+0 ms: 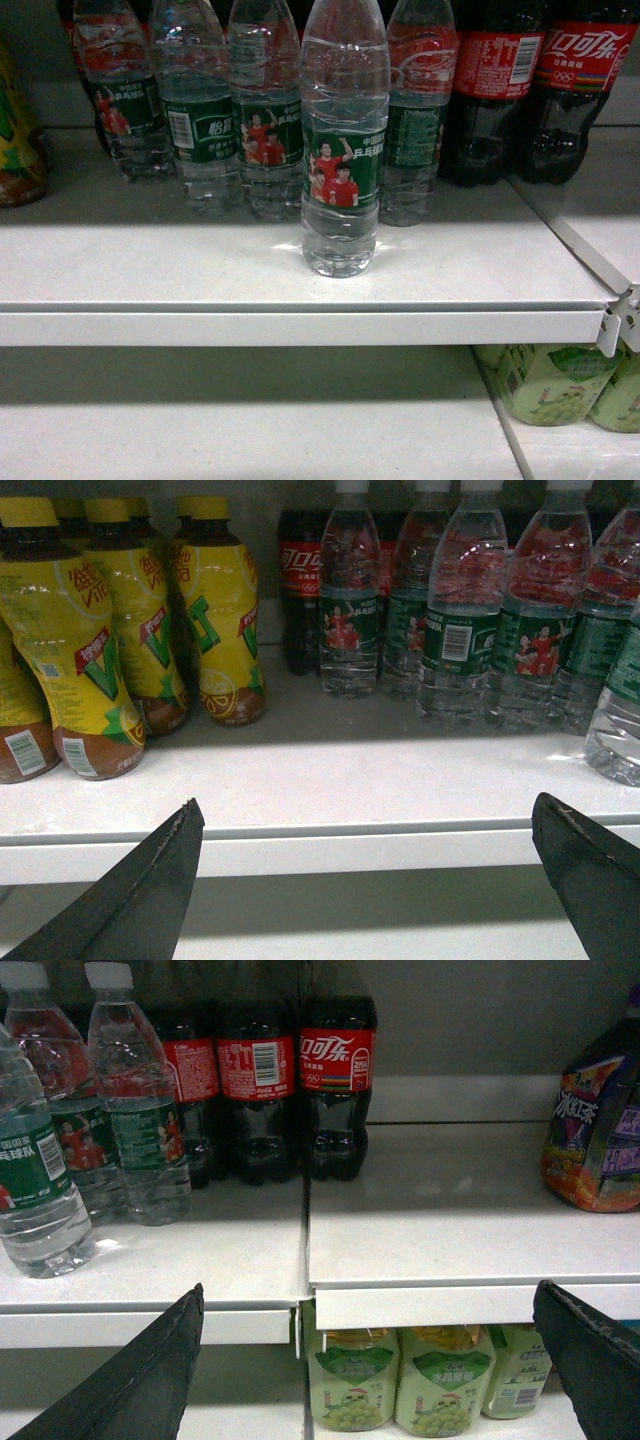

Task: Move water from second to third shelf

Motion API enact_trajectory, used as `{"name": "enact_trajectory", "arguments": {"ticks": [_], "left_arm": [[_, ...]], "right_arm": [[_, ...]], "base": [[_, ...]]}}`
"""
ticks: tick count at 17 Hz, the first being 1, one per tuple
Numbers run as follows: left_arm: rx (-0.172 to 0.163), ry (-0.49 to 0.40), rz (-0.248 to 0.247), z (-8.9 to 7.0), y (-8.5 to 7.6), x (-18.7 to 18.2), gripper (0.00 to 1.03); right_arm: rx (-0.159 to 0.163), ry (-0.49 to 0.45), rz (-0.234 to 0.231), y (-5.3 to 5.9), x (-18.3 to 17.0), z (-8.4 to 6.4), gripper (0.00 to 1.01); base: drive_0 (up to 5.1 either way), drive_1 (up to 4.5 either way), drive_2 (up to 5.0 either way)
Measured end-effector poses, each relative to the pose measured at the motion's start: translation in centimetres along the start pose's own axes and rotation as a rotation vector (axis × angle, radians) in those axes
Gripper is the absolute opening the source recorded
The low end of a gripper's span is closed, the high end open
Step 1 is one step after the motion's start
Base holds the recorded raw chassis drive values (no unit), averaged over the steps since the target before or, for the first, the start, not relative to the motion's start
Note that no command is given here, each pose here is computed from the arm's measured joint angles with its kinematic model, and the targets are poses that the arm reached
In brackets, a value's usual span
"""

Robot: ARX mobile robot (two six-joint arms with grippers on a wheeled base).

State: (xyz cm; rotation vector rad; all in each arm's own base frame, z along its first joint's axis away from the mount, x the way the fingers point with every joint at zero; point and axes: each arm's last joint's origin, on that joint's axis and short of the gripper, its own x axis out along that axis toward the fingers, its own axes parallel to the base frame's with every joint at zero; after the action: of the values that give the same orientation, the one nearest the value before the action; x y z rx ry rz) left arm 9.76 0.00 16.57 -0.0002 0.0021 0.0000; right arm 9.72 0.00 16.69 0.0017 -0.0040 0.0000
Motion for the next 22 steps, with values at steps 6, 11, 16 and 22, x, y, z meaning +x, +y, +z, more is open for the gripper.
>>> {"name": "enact_trajectory", "arguments": {"ticks": [6, 11, 16, 22], "left_arm": [[0.000, 0.000, 0.000, 0.00, 0.00, 0.00, 0.98], [0.000, 0.000, 0.000, 0.00, 0.00, 0.00, 0.98], [0.000, 0.000, 0.000, 0.00, 0.00, 0.00, 0.98], [0.000, 0.000, 0.000, 0.00, 0.00, 0.00, 0.98]], "right_arm": [[0.000, 0.000, 0.000, 0.00, 0.00, 0.00, 0.98], [0.000, 0.000, 0.000, 0.00, 0.00, 0.00, 0.98], [0.000, 0.000, 0.000, 0.00, 0.00, 0.00, 0.98], [0.000, 0.000, 0.000, 0.00, 0.00, 0.00, 0.98]], "base": [[0.0, 0.00, 0.0], [0.0, 0.00, 0.0], [0.0, 0.00, 0.0], [0.0, 0.00, 0.0]]}}
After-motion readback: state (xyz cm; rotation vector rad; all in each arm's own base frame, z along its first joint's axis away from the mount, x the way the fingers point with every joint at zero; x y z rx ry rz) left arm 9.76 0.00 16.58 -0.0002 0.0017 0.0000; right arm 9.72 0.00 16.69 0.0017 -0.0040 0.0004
